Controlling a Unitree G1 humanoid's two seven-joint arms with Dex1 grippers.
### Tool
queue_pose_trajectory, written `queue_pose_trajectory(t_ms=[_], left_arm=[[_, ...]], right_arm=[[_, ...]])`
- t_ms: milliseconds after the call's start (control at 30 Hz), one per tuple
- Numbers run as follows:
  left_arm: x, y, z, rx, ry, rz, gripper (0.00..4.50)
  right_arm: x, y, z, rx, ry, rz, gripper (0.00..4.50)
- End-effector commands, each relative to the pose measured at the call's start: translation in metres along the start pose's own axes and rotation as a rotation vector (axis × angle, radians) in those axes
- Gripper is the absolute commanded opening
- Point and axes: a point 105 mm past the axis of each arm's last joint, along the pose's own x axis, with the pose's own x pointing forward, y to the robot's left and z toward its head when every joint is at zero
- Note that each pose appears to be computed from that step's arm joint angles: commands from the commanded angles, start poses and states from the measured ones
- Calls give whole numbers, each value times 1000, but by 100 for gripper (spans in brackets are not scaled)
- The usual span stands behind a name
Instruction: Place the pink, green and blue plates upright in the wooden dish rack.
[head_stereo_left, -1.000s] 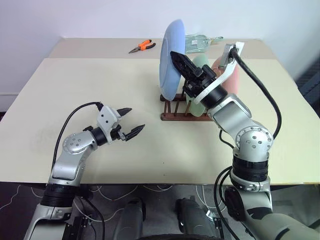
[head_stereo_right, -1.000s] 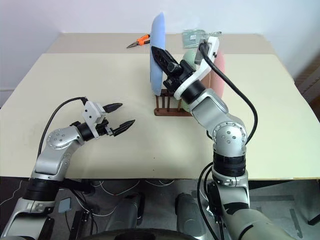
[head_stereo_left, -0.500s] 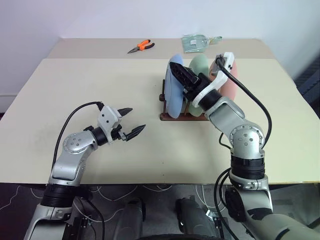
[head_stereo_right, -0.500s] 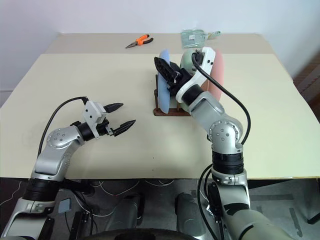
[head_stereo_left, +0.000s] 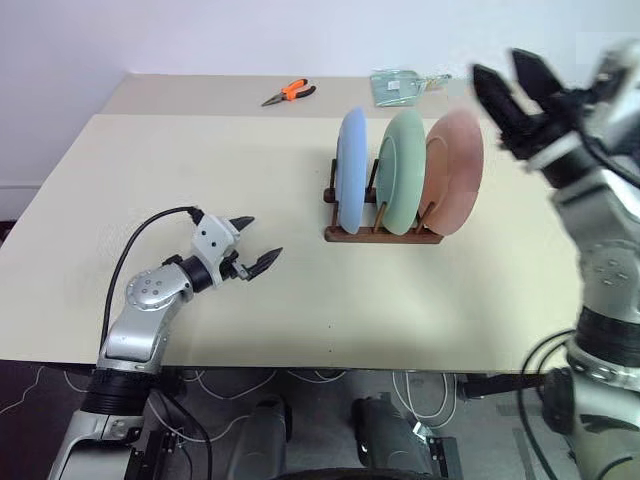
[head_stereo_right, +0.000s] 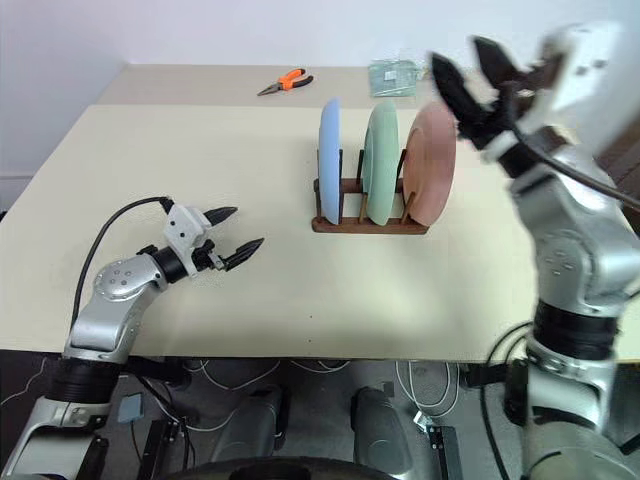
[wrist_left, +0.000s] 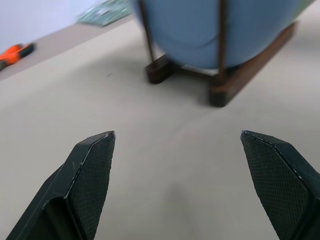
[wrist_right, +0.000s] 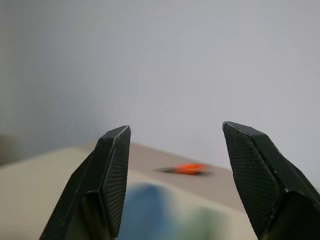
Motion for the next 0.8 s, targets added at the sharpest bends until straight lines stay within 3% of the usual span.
queue_pose_trajectory(t_ms=[33, 167, 300, 500, 800], left_arm=[[-4, 14, -3, 15, -11, 71, 414], [-6, 12, -13, 12, 10, 65, 414], [-14, 11, -25, 31, 58, 60, 414], [-25, 9, -29, 22, 74, 60, 414], [-31, 3, -31, 7, 87, 101, 414]], right_arm=[[-34, -46, -20, -74, 83, -163, 296], [-72, -47, -77, -191, 323, -100, 296], [-87, -25, -108, -188, 430, 24, 296], [-86, -12, -126, -174, 452, 77, 296], [-81, -21, -144, -193, 488, 76, 296]])
